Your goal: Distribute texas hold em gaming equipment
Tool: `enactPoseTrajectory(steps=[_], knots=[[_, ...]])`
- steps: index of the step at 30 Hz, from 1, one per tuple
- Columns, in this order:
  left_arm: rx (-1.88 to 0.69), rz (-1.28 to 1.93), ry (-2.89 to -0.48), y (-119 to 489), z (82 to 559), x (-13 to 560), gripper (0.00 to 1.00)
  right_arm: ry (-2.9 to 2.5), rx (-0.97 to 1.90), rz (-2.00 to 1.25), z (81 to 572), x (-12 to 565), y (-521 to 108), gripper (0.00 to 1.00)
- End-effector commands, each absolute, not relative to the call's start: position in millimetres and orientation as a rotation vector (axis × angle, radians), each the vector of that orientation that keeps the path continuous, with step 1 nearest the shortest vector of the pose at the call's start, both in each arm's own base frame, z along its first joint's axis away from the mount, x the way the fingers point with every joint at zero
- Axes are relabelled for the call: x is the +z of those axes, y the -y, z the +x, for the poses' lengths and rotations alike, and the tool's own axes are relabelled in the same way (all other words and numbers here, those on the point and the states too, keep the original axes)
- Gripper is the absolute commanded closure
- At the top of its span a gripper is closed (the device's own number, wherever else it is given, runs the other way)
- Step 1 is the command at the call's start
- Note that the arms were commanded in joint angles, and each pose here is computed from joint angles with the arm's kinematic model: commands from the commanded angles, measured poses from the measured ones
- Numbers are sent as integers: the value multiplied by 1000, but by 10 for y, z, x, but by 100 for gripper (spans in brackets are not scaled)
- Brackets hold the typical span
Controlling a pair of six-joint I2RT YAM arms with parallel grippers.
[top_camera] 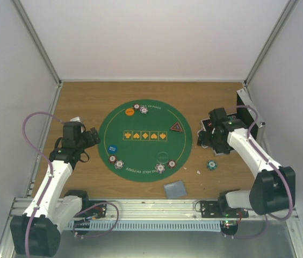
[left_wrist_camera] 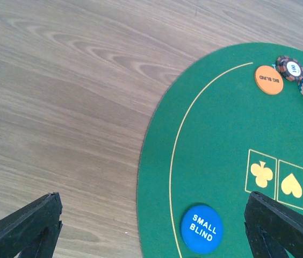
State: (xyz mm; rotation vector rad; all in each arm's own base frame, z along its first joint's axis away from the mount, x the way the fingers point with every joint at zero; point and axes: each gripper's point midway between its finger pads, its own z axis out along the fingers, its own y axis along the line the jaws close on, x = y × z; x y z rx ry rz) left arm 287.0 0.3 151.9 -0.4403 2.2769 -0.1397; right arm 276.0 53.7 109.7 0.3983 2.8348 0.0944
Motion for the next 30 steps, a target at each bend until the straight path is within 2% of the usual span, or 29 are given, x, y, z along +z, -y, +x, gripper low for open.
enactPoseTrajectory(steps=[1,5,13,16,19,22,30], knots=[[-149,-421,-2239,25,2942,1582,6,-2918,8,628,2255,911,-337,1],[-150,-421,-2240,28,2939,1578,6,-2948,2,703,2013,781,-310,2],[-152,-419,-2240,37,2937,1575,6,-2992,4,715,1907,552,-320,6],[-153,-419,-2241,37,2936,1574,6,-2978,-6,710,1942,539,-304,12],[-154,-418,-2242,42,2937,1571,6,-2975,-2,711,1969,517,-314,23],[-156,-416,-2242,47,2938,1571,6,-2975,-7,709,1969,488,-308,30],[-158,-411,-2243,56,2939,1574,6,-2990,-14,701,1946,419,-304,35]])
